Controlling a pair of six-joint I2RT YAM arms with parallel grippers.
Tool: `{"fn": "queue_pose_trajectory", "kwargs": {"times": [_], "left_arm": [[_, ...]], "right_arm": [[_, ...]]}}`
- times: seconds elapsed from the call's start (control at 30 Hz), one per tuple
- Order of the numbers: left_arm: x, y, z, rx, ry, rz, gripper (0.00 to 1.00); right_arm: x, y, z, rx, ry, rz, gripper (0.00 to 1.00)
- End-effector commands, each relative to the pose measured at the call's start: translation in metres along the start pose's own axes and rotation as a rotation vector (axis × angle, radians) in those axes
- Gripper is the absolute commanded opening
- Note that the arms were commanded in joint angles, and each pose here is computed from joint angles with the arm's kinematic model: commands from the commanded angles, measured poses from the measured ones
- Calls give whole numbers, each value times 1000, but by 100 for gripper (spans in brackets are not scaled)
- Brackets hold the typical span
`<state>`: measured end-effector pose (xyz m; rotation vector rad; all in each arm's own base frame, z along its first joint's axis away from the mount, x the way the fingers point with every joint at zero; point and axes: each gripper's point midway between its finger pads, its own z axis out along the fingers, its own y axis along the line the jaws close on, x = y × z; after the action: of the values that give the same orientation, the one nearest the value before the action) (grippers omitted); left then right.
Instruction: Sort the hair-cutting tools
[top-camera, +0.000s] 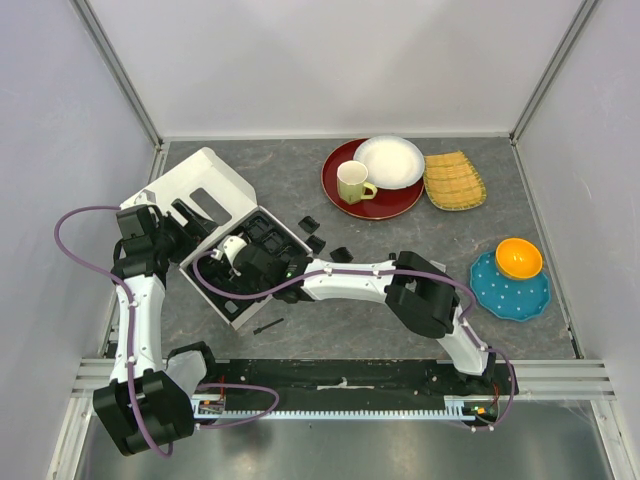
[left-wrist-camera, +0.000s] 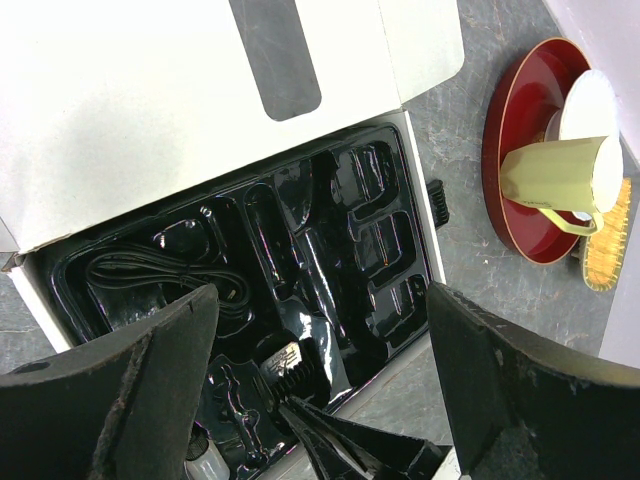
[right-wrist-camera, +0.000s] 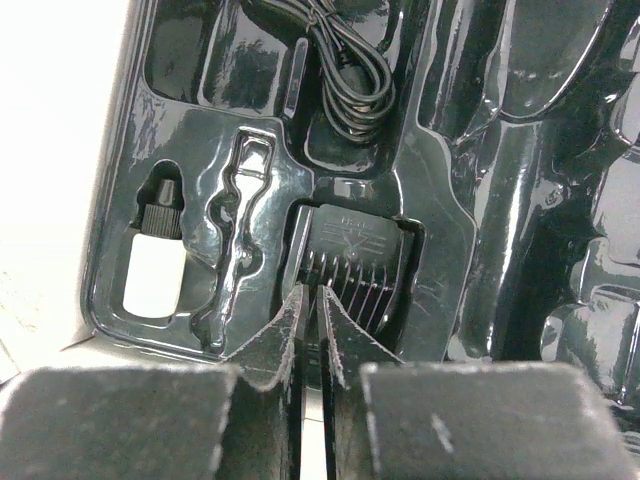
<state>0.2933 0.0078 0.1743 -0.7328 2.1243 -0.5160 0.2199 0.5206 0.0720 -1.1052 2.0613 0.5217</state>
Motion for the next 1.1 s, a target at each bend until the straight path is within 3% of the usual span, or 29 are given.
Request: {"fn": "queue_pose_trajectory", "kwargs": {"times": [0.0, 0.53, 0.77, 1.07], "left_arm": [[-4, -3, 0, 28, -16, 14, 91], [-4, -3, 1, 28, -12, 14, 91], [-4, -4, 0, 29, -15, 16, 91], [-4, -4, 0, 28, -15, 18, 91]], "right_arm": [[-21, 4, 7, -20, -62, 19, 13], [-18, -4, 15, 36, -48, 51, 18], [-61, -1, -17, 13, -142, 77, 34], [-78, -3, -45, 6, -178, 106, 38]]}}
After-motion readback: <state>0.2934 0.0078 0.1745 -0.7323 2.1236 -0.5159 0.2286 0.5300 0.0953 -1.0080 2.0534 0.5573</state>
